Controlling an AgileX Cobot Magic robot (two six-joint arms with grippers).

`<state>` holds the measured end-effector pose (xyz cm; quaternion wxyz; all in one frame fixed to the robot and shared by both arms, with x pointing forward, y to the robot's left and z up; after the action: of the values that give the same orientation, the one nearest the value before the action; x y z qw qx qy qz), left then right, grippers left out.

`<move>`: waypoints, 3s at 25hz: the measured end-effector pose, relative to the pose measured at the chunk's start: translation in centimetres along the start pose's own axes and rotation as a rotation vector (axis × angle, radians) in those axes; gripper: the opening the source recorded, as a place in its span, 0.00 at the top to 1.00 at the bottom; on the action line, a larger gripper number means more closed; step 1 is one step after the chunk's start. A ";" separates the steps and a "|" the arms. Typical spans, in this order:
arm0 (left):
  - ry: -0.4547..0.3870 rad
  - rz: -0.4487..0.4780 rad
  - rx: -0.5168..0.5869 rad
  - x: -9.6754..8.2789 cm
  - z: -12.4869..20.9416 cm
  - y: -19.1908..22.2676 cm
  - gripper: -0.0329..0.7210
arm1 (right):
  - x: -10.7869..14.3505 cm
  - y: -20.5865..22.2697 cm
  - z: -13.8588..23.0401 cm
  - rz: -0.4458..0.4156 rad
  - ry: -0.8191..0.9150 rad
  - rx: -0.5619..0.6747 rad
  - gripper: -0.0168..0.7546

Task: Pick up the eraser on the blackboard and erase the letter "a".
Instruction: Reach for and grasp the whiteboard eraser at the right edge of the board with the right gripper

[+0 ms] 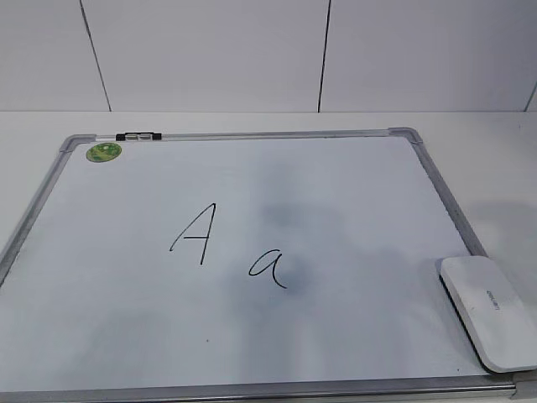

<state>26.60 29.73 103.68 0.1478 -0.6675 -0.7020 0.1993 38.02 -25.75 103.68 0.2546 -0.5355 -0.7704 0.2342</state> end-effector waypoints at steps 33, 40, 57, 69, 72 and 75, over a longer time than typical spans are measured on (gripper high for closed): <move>0.000 0.000 0.000 0.0 0.0 0.0 0.71 | -1.7 6.4 -2.5 -0.053 0.124 0.559 0.17; 0.000 0.000 -0.002 0.0 0.0 0.0 0.71 | -2.3 7.7 -3.0 0.045 0.081 0.651 0.12; 0.000 0.000 -0.002 0.0 0.0 0.0 0.71 | -1.8 11.7 -1.9 0.127 0.108 0.797 0.12; 0.000 0.000 -0.002 0.0 0.0 0.0 0.71 | -2.3 14.4 -0.8 0.150 0.149 0.846 0.12; 0.000 0.000 -0.002 0.0 0.0 0.0 0.71 | -2.5 14.8 -0.6 0.164 0.152 0.844 0.12; 0.000 0.000 -0.002 0.0 0.0 0.0 0.71 | -2.8 15.0 -0.6 0.188 0.149 0.840 0.12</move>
<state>26.61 29.73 103.70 0.1473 -0.6676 -0.7022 0.1988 49.82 -23.59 94.26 0.4828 -0.4685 -0.5357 0.5103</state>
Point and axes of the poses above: a point on each arm's last joint axis where the gripper is mounted, y pointing out along that axis toward the gripper, x along the wrist's bending axis when the last joint is at zero, z = x × y, the point moved 4 cm from there along y, pointing out along that axis toward the gripper, and after that the axes turned 4 degrees about -y, right-handed, at the moved point
